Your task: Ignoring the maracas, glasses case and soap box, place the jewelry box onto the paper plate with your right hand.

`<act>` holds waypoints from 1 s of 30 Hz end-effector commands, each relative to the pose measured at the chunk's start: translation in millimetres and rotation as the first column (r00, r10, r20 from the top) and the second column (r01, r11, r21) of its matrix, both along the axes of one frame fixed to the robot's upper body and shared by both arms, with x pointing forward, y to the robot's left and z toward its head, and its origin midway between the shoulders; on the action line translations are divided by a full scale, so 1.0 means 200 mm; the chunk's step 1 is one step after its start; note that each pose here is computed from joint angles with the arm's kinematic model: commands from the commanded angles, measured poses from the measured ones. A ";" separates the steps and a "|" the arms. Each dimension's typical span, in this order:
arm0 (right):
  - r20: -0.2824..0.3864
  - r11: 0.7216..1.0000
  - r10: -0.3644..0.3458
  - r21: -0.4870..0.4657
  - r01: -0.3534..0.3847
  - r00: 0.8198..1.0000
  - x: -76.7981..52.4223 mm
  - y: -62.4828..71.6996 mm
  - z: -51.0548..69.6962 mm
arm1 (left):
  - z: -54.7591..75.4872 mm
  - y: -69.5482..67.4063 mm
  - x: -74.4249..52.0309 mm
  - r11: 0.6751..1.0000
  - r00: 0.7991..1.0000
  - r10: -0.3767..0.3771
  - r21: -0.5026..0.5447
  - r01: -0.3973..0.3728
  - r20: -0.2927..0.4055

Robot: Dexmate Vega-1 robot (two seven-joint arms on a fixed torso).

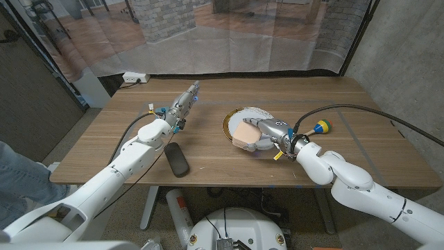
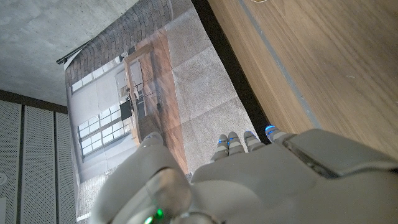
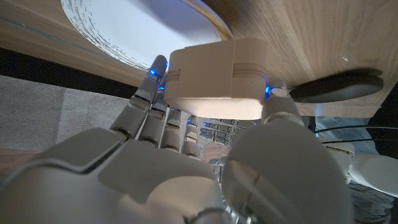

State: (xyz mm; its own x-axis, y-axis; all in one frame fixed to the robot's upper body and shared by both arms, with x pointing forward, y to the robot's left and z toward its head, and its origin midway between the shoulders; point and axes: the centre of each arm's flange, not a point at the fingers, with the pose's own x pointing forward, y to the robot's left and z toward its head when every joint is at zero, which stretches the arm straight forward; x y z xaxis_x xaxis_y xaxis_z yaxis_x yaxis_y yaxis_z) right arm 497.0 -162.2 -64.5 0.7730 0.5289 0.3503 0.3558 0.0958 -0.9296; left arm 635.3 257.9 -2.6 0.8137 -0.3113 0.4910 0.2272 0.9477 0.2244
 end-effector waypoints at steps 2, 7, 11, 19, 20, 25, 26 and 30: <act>0.004 1.000 0.000 0.006 0.000 1.000 0.06 0.01 0.06 | 0.00 0.02 -0.01 1.000 1.000 0.006 -0.005 -0.006 0.003; 0.007 1.000 0.003 0.008 -0.003 1.000 0.08 0.02 0.08 | -0.01 0.02 -0.02 1.000 1.000 0.009 -0.006 -0.009 0.002; 0.009 1.000 0.007 0.013 -0.008 1.000 0.10 0.03 0.10 | -0.01 0.03 -0.02 1.000 1.000 0.012 -0.009 -0.012 0.000; 0.020 1.000 0.019 0.016 -0.019 1.000 0.13 0.06 0.13 | -0.03 0.03 -0.02 1.000 1.000 0.012 -0.006 -0.012 -0.007; 0.020 1.000 0.019 0.016 -0.019 1.000 0.13 0.06 0.13 | -0.03 0.03 -0.02 1.000 1.000 0.012 -0.006 -0.012 -0.007; 0.018 1.000 0.009 0.013 -0.009 1.000 0.17 0.07 0.15 | -0.01 0.02 -0.02 1.000 1.000 0.011 0.000 -0.011 -0.003; 0.018 1.000 0.009 0.014 -0.009 1.000 0.17 0.07 0.16 | -0.01 0.02 -0.02 1.000 1.000 0.011 0.000 -0.011 -0.001; 0.019 1.000 0.005 0.021 -0.005 1.000 0.19 0.07 0.17 | 0.00 0.02 -0.02 1.000 1.000 0.010 0.001 -0.010 0.001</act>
